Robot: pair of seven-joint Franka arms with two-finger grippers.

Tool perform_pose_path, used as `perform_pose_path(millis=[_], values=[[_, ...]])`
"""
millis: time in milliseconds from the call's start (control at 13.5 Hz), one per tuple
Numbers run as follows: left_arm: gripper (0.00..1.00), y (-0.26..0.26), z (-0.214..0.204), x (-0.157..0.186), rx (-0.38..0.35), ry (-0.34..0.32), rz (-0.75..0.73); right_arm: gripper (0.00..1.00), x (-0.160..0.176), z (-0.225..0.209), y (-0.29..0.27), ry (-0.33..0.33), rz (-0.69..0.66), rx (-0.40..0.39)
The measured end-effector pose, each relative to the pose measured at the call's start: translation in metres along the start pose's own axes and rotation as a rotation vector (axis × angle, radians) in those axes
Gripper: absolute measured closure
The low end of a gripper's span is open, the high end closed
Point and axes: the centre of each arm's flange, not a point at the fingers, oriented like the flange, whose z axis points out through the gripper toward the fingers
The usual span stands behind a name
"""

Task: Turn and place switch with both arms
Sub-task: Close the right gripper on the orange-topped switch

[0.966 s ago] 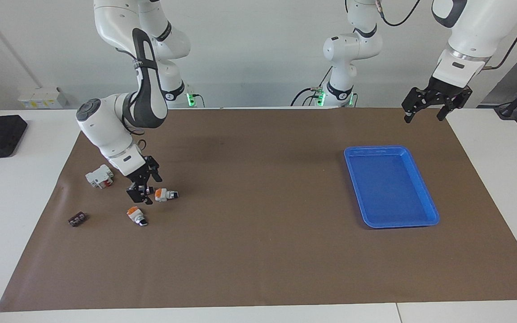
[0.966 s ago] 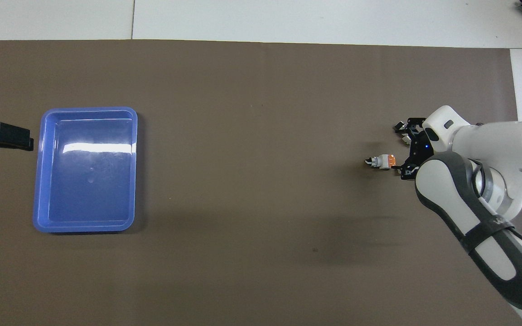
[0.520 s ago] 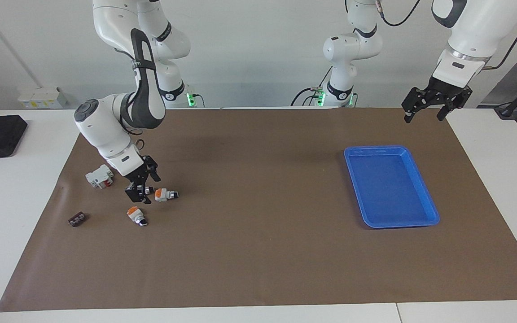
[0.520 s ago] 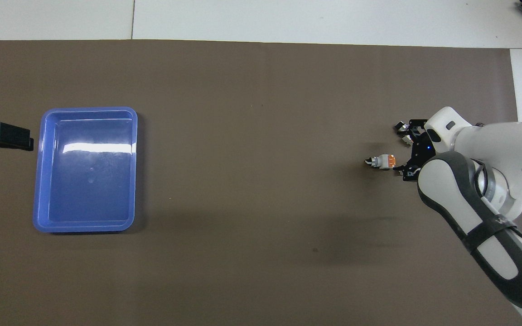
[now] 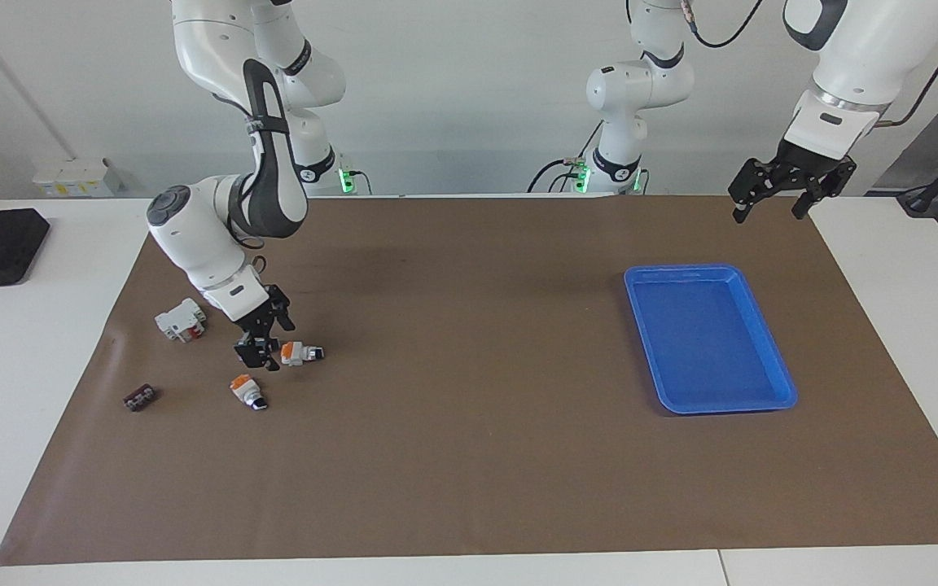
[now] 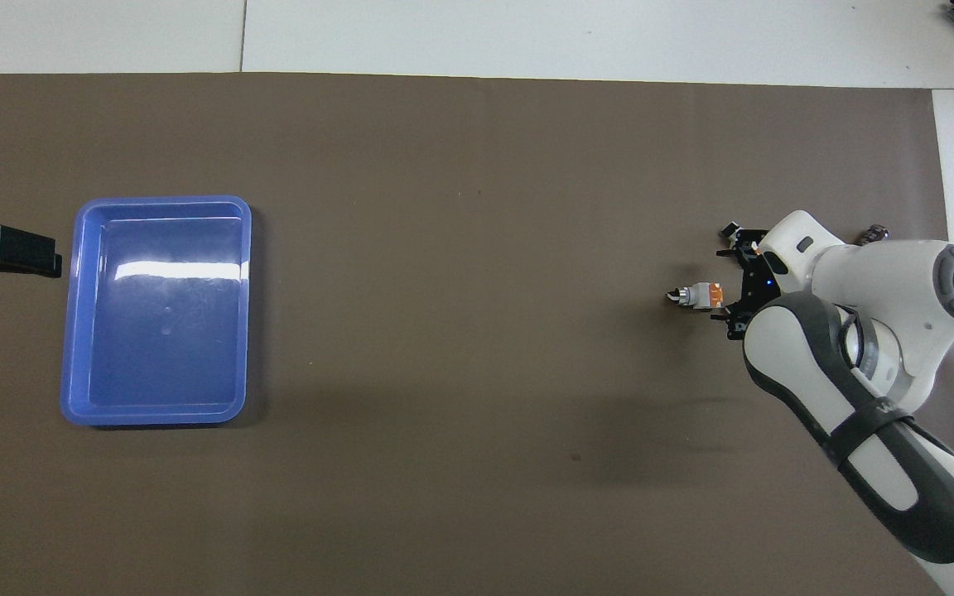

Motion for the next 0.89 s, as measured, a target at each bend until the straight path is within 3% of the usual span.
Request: perform_pose_path(millis=[446, 892], values=[[0.0, 0.0, 0.0, 0.0, 0.0, -0.001, 0.0, 0.01, -0.013, 0.023, -0.019, -0.043, -0.067, -0.041], [0.0, 0.0, 0.0, 0.0, 0.0, -0.001, 0.0, 0.03, -0.011, 0.026, -0.021, -0.045, -0.072, -0.039]])
